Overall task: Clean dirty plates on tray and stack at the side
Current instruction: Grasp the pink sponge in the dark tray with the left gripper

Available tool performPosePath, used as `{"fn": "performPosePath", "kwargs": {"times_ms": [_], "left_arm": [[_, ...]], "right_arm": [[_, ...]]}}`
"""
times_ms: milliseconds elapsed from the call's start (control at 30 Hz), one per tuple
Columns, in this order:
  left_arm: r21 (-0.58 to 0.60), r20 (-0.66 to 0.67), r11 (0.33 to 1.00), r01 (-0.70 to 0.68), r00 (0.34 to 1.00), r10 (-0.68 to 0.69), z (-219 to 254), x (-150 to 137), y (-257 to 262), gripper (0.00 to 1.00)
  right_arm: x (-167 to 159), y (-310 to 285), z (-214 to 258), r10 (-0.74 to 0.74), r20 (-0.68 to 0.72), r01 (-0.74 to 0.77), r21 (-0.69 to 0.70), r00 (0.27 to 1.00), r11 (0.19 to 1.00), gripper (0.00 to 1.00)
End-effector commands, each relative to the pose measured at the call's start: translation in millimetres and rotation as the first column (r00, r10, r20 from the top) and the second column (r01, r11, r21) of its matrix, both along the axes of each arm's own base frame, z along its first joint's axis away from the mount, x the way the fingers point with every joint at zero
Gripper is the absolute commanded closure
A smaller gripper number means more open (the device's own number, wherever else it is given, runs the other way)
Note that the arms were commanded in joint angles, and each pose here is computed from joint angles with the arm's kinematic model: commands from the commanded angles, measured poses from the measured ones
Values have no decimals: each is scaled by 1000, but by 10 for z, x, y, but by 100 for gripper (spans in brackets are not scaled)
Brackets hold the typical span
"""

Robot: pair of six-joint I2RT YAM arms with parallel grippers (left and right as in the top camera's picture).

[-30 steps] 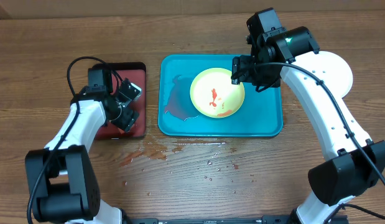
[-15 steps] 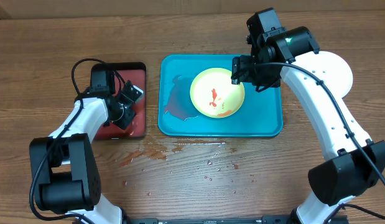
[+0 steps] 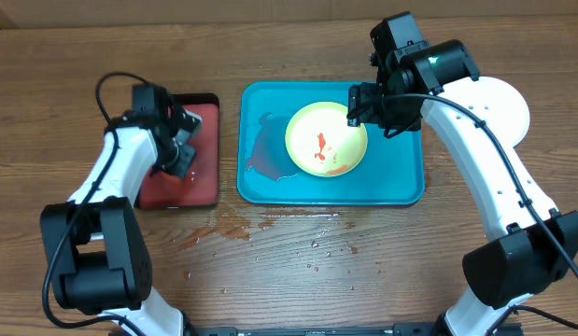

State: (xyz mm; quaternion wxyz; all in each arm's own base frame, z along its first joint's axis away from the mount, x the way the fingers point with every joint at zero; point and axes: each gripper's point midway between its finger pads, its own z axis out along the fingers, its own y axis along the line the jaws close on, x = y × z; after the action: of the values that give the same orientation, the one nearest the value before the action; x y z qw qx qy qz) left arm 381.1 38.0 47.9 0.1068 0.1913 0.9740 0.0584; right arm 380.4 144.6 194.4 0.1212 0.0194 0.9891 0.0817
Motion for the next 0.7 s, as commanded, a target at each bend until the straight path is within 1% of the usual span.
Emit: {"fn": "performPosePath", "kwargs": {"times_ms": [0,100,200,300,367,500,667], "left_arm": [[-17,62,992,-126,990,126,327,216,63,96],[-45,77,976,-212,974,215,489,270,67,96],[-69,104,960,-271,955,277,471,337,87,96],[-106,76,934,-341,934,350,457,287,48,96],[-123,42,925,-359,930,366,461,213,-14,96],[-95,61,902,-421,902,427,465,219,68,96],[-97,41,900,-425,902,430,471,167,41,96]], "right_arm": [[23,7,37,2,14,-2,10,1000,1000,21],[26,9,38,2,15,-2,11,1000,1000,21],[27,9,38,2,15,-2,11,1000,1000,21],[26,8,37,2,15,-2,10,1000,1000,21],[26,8,37,2,15,-2,10,1000,1000,21],[40,14,42,2,21,-2,13,1000,1000,20],[38,13,42,2,20,-2,13,1000,1000,20]]}}
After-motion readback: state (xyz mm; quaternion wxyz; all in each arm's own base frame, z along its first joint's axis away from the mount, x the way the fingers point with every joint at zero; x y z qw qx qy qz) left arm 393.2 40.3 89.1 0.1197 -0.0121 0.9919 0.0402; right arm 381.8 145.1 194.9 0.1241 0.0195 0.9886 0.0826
